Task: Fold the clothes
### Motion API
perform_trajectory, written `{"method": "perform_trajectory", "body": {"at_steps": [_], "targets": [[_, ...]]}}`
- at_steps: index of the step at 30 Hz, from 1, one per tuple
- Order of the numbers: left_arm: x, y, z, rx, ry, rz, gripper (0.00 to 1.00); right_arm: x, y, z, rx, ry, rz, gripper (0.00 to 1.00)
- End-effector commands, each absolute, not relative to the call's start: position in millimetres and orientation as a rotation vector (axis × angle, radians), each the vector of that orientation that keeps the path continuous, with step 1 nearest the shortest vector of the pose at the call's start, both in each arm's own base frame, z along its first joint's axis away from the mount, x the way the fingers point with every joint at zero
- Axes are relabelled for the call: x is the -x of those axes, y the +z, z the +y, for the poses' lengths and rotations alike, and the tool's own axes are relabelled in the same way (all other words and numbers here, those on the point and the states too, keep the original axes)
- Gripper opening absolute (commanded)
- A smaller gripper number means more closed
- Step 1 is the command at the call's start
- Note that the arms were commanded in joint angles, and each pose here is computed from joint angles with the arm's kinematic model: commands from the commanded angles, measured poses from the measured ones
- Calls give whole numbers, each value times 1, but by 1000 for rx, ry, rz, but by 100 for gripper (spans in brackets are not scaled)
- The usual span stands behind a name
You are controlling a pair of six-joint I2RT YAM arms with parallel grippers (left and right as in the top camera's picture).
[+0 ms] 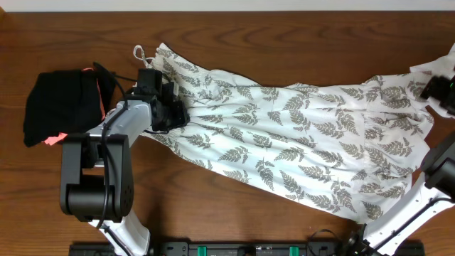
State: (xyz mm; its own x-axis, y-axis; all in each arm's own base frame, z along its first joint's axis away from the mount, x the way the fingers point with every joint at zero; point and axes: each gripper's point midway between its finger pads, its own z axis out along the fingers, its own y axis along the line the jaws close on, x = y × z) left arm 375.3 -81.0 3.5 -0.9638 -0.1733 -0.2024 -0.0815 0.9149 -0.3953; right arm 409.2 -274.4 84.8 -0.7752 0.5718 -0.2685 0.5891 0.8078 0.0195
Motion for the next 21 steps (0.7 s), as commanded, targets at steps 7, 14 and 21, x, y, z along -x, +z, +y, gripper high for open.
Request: {"method": "perform_trajectory", "body": {"at_steps": [7,14,21], "targets": [[-365,-8,-84,214,-611,2889,25,-447,191,-219,-587,32,2588,11],[-367,-4,-94,186,-685,2869,25,-449,114,-173,-439,78,2823,4],[-367,-3,-102,149,-688,2864,25,-444,50,-164,-450,110,2965,2]]}}
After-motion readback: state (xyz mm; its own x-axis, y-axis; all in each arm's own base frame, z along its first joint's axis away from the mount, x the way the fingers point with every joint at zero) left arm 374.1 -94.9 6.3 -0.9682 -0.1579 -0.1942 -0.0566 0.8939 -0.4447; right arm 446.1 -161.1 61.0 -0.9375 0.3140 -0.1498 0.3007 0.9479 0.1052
